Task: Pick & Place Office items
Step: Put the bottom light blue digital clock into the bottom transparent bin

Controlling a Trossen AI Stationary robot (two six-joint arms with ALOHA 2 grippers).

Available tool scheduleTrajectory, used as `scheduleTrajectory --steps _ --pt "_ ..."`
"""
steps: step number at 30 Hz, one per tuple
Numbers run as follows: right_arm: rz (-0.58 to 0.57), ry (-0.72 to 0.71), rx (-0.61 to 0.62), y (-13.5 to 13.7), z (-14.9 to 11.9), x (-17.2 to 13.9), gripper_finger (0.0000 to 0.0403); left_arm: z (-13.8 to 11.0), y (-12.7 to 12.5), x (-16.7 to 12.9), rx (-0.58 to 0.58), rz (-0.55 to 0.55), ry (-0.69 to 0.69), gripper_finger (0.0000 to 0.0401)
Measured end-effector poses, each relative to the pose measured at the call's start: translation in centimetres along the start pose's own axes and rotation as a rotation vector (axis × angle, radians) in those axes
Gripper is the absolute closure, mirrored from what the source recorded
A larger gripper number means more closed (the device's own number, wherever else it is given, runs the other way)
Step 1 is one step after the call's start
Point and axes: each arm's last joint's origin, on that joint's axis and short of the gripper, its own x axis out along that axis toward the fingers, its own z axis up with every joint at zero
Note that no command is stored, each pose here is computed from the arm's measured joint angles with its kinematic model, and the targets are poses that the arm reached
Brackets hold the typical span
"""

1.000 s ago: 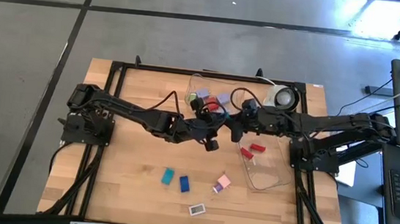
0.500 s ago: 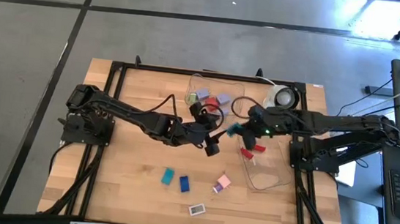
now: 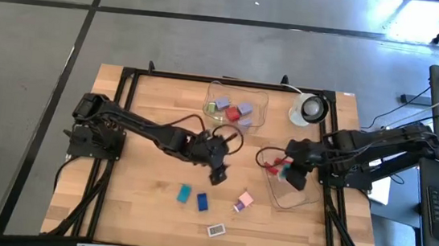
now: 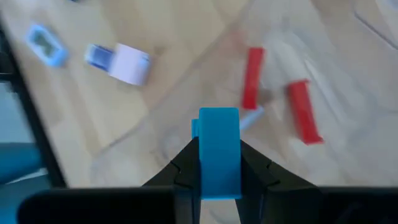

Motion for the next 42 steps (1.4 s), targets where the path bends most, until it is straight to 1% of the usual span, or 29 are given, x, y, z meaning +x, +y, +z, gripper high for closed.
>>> scheduleTrajectory --steps 3,5,7,10,12,17,23,25,30,34,37,42 --pt "-0.063 0.042 0.01 0.0 -0.2 0.6 0.034 -2.5 -0.1 0.4 0.029 -0.02 0.145 0.0136" --pt "-0.096 0.082 0.008 -0.1 -0.5 1.1 0.034 -4.1 -0.3 0.7 0.012 -0.039 0.216 0.0136" --pt "-0.119 0.122 0.006 -0.2 -0.8 2.0 0.034 -5.5 -0.3 0.8 -0.017 -0.031 0.281 0.0136" --pt "-0.162 0.17 0.022 -0.5 -1.3 3.3 0.034 -6.9 -0.7 0.8 -0.081 -0.021 0.307 0.0136" --pt "-0.196 0.202 0.034 -0.9 -1.7 4.2 0.034 -7.9 -0.7 0.8 -0.118 0.007 0.333 0.0136" --pt "-0.259 0.241 0.049 -1.6 -2.3 5.7 0.0339 -9.6 -0.8 0.8 -0.218 0.058 0.365 0.0136" --pt "-0.262 0.239 0.048 -2.0 -2.6 7.5 0.0326 -10.7 -0.9 0.4 -0.343 0.106 0.415 0.0136" --pt "-0.261 0.238 0.049 -2.1 -2.7 8.0 0.0324 -10.8 -1.1 0.3 -0.392 0.107 0.429 0.0136" --pt "-0.245 0.219 0.059 -2.0 -2.6 8.3 0.0322 -11.4 -1.3 0.0 -0.485 0.124 0.483 0.0136" --pt "-0.227 0.201 0.058 -1.9 -2.4 8.4 0.0318 -11.7 -1.5 -0.2 -0.556 0.156 0.481 0.0136" --pt "-0.213 0.188 0.056 -1.8 -2.3 8.4 0.0296 -12.0 -1.5 0.1 -0.593 0.181 0.482 0.0136" --pt "-0.202 0.176 0.055 -1.6 -2.2 8.4 0.0232 -12.9 -2.0 1.0 -0.634 0.204 0.518 0.0136"
